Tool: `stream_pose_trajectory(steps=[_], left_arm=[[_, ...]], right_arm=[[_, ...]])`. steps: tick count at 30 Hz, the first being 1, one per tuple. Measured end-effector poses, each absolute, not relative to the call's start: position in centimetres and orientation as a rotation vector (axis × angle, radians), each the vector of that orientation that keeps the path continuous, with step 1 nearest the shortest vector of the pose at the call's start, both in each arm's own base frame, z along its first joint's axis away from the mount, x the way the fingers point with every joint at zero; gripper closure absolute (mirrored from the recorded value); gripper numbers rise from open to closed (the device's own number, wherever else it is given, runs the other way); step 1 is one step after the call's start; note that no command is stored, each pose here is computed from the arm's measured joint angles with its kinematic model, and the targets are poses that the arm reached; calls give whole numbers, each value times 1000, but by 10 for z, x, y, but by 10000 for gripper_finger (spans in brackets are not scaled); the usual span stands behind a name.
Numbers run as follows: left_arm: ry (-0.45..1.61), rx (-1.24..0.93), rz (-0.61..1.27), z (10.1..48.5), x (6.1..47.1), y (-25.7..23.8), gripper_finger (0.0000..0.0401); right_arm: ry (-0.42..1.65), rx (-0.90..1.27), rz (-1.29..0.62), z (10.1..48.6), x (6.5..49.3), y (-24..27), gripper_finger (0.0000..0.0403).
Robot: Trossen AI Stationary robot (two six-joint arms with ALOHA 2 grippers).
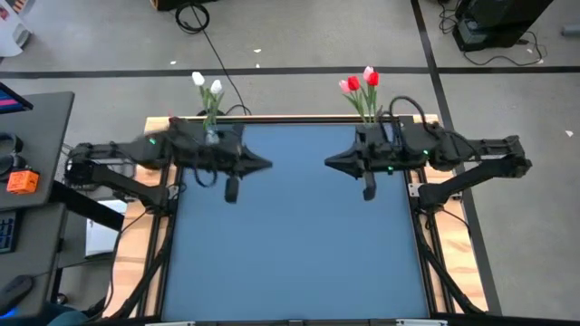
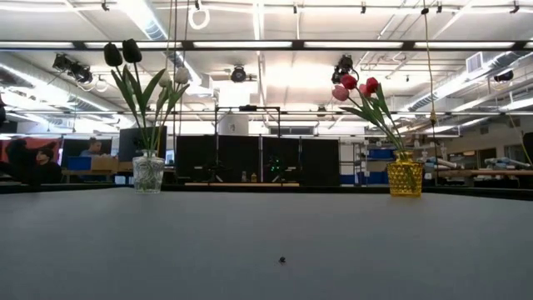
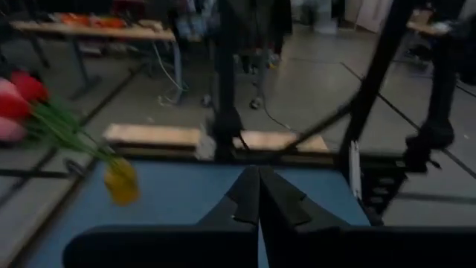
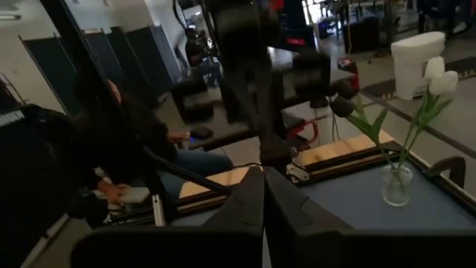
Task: Sort flowers into vase by color
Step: Return to Home Position
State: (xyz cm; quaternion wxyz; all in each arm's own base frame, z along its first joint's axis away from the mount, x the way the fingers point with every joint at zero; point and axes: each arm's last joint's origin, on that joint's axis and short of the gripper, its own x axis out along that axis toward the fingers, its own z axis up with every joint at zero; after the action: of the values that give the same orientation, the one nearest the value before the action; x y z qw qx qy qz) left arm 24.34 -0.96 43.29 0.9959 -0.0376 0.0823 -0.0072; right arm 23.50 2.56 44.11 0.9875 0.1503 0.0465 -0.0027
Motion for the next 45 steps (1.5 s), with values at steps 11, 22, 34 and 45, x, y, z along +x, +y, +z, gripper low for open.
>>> stream_pose_trajectory(steps=[11,22,34,45], left_arm=[[87,-87,-21,364,222,-15,396],[42,-117,9,291,191,-13,397],[15,-90,149,232,156,12,397],[-106,-90,115,208,142,25,397]], right_arm=[[61,250,-66,373,171,33,394],[21,157,-47,326,121,22,400],[-66,152,-48,246,104,13,402],[-156,224,-39,203,106,6,402]])
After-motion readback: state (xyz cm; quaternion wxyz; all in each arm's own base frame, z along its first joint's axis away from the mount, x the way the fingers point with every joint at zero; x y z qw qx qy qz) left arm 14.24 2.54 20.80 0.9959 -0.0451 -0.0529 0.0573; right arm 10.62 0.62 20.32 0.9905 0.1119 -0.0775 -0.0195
